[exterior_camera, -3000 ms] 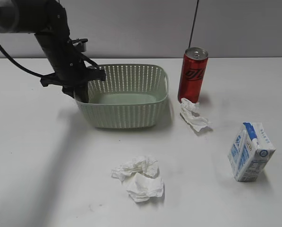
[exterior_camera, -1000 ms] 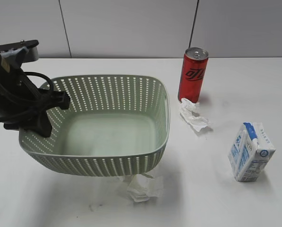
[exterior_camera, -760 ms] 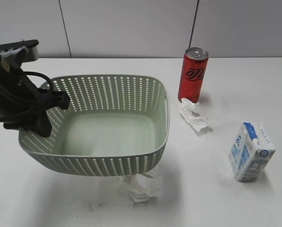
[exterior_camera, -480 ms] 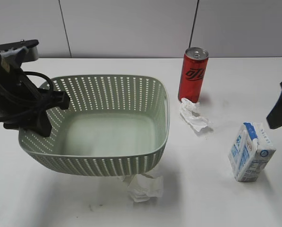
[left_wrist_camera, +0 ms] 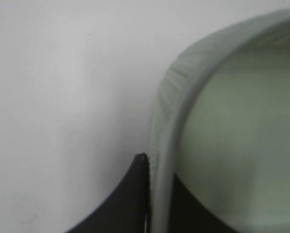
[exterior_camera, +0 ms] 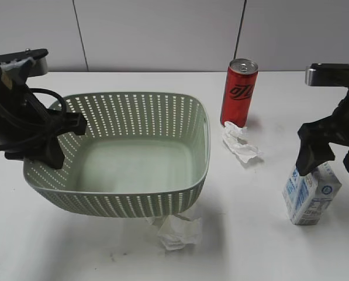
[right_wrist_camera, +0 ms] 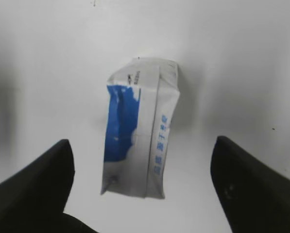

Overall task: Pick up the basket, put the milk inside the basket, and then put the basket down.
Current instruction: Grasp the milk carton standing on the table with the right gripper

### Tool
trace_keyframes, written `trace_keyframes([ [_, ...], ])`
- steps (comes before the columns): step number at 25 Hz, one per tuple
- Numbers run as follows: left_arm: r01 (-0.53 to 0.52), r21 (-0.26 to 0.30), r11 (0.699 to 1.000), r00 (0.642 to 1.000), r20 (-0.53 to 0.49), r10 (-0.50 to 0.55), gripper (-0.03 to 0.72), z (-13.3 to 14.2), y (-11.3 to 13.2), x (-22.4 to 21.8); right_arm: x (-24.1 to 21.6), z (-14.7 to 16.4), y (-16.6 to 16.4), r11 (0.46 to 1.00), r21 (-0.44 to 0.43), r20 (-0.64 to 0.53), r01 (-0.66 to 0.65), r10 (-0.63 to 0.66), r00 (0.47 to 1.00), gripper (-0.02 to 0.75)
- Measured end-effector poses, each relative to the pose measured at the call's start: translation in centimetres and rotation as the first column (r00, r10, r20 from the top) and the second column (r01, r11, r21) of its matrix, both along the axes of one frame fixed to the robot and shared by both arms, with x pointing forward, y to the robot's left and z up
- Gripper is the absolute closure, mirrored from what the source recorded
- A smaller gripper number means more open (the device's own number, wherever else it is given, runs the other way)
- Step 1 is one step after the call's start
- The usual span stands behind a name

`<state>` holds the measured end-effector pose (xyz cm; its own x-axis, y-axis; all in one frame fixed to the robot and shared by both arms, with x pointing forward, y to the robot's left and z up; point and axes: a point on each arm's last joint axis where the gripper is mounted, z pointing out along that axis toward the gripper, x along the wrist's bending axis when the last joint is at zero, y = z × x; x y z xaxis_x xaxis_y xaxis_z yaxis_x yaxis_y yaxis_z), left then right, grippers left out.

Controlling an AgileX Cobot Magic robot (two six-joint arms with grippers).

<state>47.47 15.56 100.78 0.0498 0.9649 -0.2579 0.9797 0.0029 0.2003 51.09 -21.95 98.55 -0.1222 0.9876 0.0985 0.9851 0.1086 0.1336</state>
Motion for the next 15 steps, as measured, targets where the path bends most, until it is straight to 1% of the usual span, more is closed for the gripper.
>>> trace_keyframes([
  [7,-0.001,-0.001,1.000,1.000,-0.001,0.001,0.688,0.0,0.0,0.0,1.3,-4.1,0.3,0.999,-0.030,-0.096,0.010,-0.013,0.995,0.073],
  [9,-0.001,-0.001,1.000,1.000,-0.001,0.001,0.688,0.0,0.0,0.0,1.4,-4.7,0.3,0.999,-0.036,-0.115,0.009,-0.013,0.993,0.088],
  [11,-0.001,-0.001,1.000,1.000,-0.001,0.001,0.688,0.0,0.0,0.0,1.4,-4.9,0.3,0.999,-0.037,-0.120,0.010,-0.014,0.993,0.130],
  [14,-0.001,-0.001,1.000,1.000,-0.001,0.001,0.688,0.0,0.0,0.0,1.4,-4.9,0.3,0.999,-0.036,-0.121,0.011,-0.015,0.993,0.237],
  [15,-0.001,-0.001,1.000,1.000,-0.001,0.001,0.688,0.0,0.0,0.0,1.4,-4.9,0.4,0.999,-0.034,-0.121,0.014,-0.018,0.992,0.283],
])
